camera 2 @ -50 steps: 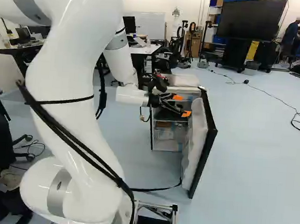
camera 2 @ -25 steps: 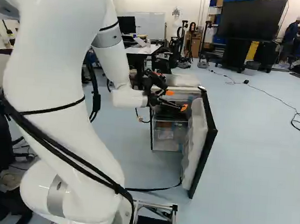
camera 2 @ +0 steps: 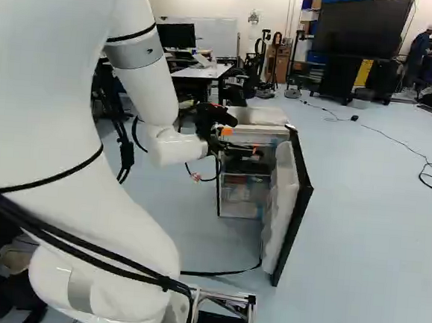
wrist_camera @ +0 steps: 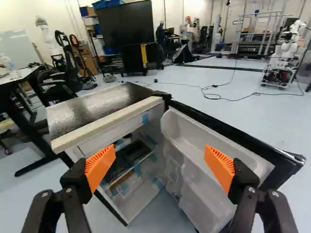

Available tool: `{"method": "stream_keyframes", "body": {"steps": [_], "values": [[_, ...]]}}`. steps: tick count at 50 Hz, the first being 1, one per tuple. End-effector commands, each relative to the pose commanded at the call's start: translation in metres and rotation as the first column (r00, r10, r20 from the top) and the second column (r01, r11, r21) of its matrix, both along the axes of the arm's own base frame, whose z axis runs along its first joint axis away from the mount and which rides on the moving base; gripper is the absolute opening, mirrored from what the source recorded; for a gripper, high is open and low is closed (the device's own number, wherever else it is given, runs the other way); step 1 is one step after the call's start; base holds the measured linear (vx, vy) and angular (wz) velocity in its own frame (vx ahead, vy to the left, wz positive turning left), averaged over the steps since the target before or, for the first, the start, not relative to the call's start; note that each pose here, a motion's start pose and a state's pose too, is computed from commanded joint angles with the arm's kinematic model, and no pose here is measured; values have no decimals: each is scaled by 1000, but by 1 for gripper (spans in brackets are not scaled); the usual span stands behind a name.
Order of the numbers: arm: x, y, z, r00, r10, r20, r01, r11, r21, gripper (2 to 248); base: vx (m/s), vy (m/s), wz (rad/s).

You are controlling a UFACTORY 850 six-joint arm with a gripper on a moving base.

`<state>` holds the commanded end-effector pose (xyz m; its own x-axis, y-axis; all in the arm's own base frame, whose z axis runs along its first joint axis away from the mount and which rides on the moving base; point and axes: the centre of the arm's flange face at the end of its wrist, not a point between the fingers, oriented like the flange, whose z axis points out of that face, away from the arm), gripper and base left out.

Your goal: Open the fridge door

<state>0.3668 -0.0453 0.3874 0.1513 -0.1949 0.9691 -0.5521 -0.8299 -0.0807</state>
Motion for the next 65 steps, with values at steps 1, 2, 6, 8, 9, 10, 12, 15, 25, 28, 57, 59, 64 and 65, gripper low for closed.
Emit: {"method": "stream_keyframes", "body": {"steps": [1,2,6,8,9,10,12,15,25,28,57,59,64,65], "values": [[-1,1,0,1000,11,-1,-11,1000,0,247,0,0,0],[-3,2,0,1000,22,-2,-22,1000,-1,247,0,0,0],[-9,5,0,998,66,-6,-66,998,-2,247,0,0,0],[-12,6,0,996,87,-9,-87,996,-3,247,0,0,0],[-13,7,-1,995,97,-10,-97,995,-4,247,0,0,0],[-15,8,-1,994,109,-12,-109,994,-4,247,0,0,0],[-18,9,-1,992,129,-14,-129,992,-5,247,0,0,0],[-22,11,-2,987,158,-19,-158,987,-6,247,0,0,0],[-36,18,-4,969,245,-34,-246,969,-9,247,0,0,0],[-40,20,-5,962,269,-39,-270,963,-10,247,0,0,0],[-73,35,-13,892,445,-84,-447,894,-14,247,0,0,0],[-74,36,-14,887,453,-87,-456,890,-14,247,0,0,0],[-79,38,-15,876,474,-94,-477,879,-14,247,0,0,0],[-79,38,-15,874,477,-95,-481,877,-14,247,0,0,0]]}}
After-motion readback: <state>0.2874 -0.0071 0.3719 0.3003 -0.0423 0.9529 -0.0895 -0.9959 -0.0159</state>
